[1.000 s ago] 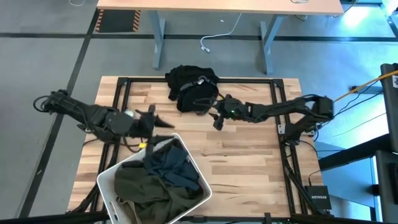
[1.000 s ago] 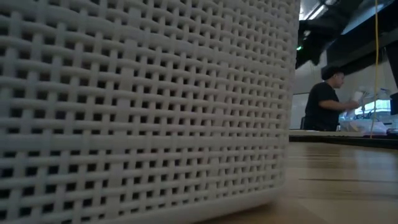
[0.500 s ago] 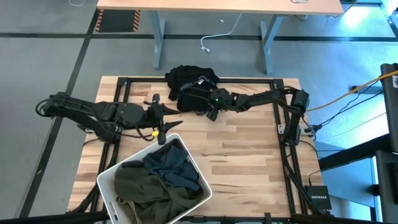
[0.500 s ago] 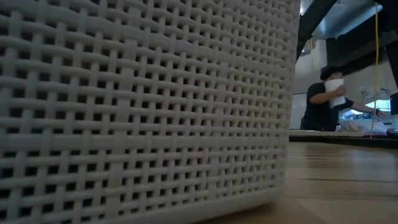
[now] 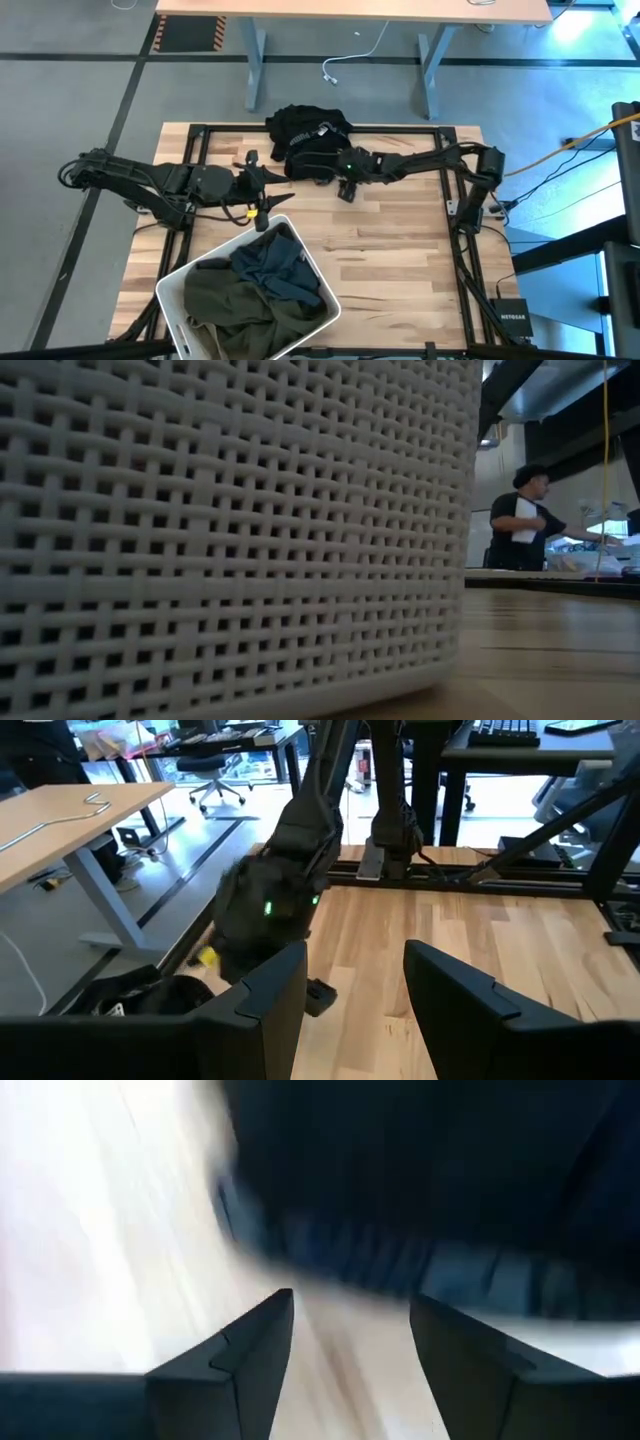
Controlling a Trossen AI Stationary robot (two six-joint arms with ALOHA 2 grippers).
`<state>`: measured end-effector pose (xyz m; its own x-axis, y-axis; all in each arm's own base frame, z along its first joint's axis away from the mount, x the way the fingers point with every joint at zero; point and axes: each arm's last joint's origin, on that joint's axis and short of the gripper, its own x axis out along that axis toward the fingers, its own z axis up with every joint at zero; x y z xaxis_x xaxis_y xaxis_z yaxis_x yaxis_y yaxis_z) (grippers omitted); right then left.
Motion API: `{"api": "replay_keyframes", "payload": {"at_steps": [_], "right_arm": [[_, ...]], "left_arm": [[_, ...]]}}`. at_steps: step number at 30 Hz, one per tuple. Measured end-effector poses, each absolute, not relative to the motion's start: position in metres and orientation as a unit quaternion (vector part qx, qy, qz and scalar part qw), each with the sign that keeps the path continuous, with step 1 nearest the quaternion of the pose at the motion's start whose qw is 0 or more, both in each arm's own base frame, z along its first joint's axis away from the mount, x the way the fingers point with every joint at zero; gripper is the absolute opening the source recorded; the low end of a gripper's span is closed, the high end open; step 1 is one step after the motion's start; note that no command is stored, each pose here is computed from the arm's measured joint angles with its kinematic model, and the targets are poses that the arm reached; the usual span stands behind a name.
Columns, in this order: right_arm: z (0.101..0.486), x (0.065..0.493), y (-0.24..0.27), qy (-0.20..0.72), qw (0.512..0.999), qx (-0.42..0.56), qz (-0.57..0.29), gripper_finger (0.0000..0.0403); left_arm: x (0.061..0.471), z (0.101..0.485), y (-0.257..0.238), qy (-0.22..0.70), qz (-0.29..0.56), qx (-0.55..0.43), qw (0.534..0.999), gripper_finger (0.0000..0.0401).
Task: Sort clothes
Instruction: Put the black underwear into the white bin
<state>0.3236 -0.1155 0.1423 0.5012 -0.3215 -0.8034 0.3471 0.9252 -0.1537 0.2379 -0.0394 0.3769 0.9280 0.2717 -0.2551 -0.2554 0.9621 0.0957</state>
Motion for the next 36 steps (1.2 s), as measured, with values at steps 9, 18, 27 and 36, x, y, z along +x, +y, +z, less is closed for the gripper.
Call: {"api": "replay_keyframes", "payload": {"at_steps": [9, 18, 27, 36], "right_arm": [[0.130, 0.351, -0.127, 0.342, 0.910, 0.011, -0.232, 0.0220], [0.096, 0.344, -0.125, 0.440, 0.869, 0.017, -0.227, 0.0220], [0.104, 0.313, -0.097, 0.585, 0.790, 0.027, -0.183, 0.0220], [0.136, 0.266, -0.012, 0.682, 0.722, 0.019, -0.110, 0.0220]], "left_arm": [[0.238, 0.377, -0.039, 0.135, 0.135, 0.027, 0.981, 0.0164], [0.238, 0.377, -0.039, 0.135, 0.135, 0.026, 0.981, 0.0164], [0.237, 0.375, -0.039, 0.144, 0.135, 0.029, 0.980, 0.0164], [0.235, 0.371, -0.039, 0.165, 0.135, 0.037, 0.976, 0.0164]]}}
